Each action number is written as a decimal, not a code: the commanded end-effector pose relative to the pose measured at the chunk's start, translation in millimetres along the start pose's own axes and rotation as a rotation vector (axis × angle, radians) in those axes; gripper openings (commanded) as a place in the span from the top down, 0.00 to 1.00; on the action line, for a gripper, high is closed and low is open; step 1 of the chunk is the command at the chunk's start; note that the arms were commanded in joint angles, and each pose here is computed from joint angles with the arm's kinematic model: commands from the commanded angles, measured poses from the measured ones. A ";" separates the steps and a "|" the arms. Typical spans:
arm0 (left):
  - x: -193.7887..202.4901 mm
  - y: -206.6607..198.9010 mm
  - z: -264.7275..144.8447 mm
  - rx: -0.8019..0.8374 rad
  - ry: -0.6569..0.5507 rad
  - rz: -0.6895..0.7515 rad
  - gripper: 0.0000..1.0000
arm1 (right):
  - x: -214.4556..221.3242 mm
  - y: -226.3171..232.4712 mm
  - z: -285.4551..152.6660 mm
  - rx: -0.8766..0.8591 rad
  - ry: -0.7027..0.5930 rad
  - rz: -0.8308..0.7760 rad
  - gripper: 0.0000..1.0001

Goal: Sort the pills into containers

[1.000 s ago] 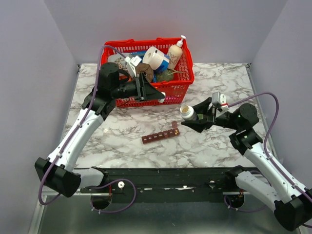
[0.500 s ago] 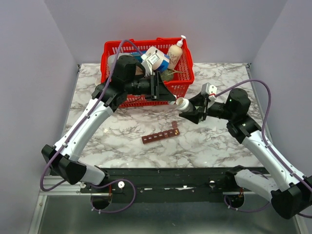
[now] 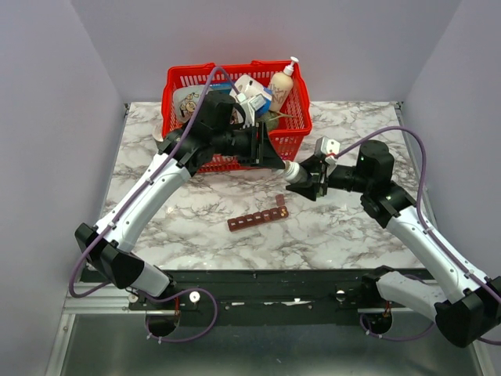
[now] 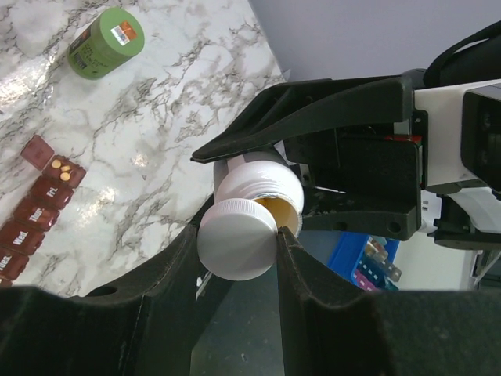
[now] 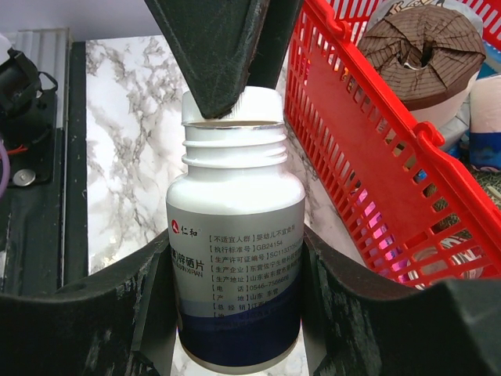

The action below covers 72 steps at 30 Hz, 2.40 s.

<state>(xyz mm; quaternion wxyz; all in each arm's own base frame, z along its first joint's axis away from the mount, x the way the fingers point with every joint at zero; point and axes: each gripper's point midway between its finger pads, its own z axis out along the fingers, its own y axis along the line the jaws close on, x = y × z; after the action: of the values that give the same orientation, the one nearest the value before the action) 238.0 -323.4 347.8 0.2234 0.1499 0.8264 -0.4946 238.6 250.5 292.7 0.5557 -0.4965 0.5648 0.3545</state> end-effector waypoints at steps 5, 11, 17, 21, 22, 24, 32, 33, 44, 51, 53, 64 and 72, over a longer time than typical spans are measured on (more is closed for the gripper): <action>6.9 -22.0 2.4 0.118 0.043 -0.022 0.85 | -10.3 -4.2 0.4 0.015 -0.011 -0.058 0.99; 11.1 -20.7 6.1 0.129 0.061 -0.034 0.85 | -11.2 -3.9 0.7 0.015 -0.008 -0.082 0.99; 12.2 -14.5 9.5 0.067 0.077 -0.008 0.86 | -3.7 -6.4 2.3 0.031 0.033 -0.111 0.99; 18.0 -5.5 15.5 0.010 0.111 -0.002 0.86 | 0.5 -8.1 3.9 0.034 0.064 -0.102 0.99; 20.2 -6.2 16.9 0.011 0.117 0.000 0.87 | -1.4 -8.9 3.9 0.037 0.060 -0.105 0.99; 22.0 -6.0 19.8 0.010 0.121 0.002 0.87 | -5.2 -9.6 4.5 0.043 0.051 -0.093 0.99; 37.8 -10.3 24.8 0.064 0.167 0.043 0.89 | -22.3 4.5 6.5 -0.017 -0.013 0.015 0.99; 42.1 -9.2 23.9 0.074 0.185 0.070 0.89 | -24.9 6.3 6.2 -0.030 -0.020 0.012 0.99; 57.2 17.2 19.7 -0.027 0.260 0.108 0.91 | -1.3 -0.7 3.7 -0.003 0.095 -0.053 1.00; 52.1 18.0 21.2 -0.076 0.246 0.112 0.93 | 0.6 -3.5 4.1 0.017 0.113 -0.048 0.99; 50.1 13.9 20.7 -0.066 0.234 0.120 0.93 | -2.5 1.1 4.6 -0.002 0.098 -0.020 1.00; 58.4 -5.7 14.4 0.103 0.204 0.077 0.93 | -42.8 30.5 2.5 -0.159 -0.070 0.063 0.99; 55.4 -10.5 5.2 0.183 0.179 0.057 0.93 | -45.1 40.9 -1.1 -0.218 -0.089 0.071 0.99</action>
<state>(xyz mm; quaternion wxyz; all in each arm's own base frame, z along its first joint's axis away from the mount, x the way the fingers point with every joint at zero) 205.0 -327.0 331.4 0.2004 0.2226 0.7966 -0.5251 200.8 259.5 277.0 0.4456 -0.4867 0.6097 0.4392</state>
